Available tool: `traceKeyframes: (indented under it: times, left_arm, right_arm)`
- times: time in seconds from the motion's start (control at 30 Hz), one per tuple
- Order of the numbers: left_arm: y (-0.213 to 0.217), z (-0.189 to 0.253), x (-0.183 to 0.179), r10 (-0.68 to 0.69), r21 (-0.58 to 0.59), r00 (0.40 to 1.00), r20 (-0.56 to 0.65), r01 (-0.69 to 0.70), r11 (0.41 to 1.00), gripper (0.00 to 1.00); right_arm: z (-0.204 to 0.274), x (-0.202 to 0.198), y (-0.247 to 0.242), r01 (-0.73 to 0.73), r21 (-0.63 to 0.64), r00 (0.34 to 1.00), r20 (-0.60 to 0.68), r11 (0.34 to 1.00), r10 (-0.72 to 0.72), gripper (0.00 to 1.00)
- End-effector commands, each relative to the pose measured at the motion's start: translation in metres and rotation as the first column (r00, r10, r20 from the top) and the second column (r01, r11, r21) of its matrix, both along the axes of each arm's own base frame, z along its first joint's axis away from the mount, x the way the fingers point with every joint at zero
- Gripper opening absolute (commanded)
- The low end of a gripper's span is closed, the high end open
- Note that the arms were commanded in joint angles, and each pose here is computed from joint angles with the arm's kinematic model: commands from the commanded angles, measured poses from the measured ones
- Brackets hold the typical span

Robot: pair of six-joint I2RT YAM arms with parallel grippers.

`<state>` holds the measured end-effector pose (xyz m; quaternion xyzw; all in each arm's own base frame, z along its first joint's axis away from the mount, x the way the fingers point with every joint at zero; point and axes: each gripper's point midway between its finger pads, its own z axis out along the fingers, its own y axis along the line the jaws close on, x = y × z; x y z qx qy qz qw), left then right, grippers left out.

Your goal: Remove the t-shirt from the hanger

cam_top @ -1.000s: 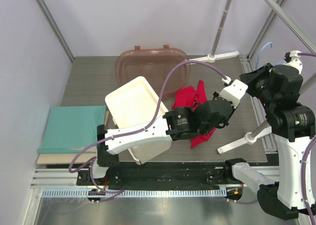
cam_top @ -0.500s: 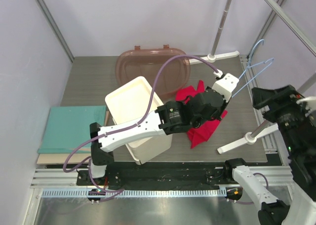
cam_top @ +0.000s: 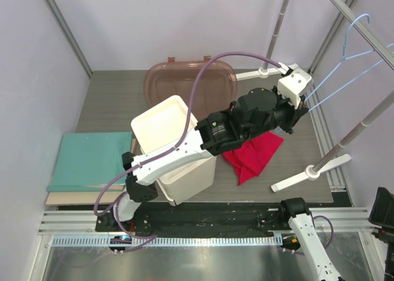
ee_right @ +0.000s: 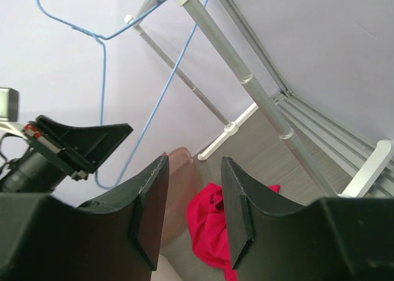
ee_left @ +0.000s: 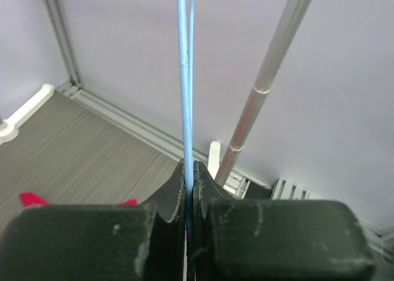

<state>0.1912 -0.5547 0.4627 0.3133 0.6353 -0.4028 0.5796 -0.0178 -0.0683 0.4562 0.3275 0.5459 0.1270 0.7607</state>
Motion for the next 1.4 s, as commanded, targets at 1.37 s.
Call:
traceKeyframes:
  times: [1.37]
  left_arm:
    - [-0.088,-0.062,0.004,-0.204,-0.081,0.979,-0.018,0.202,0.976,0.00]
  right_arm:
    - [-0.005,0.040,0.021,-0.090,-0.038,0.989,-0.125,0.995,0.084,0.51]
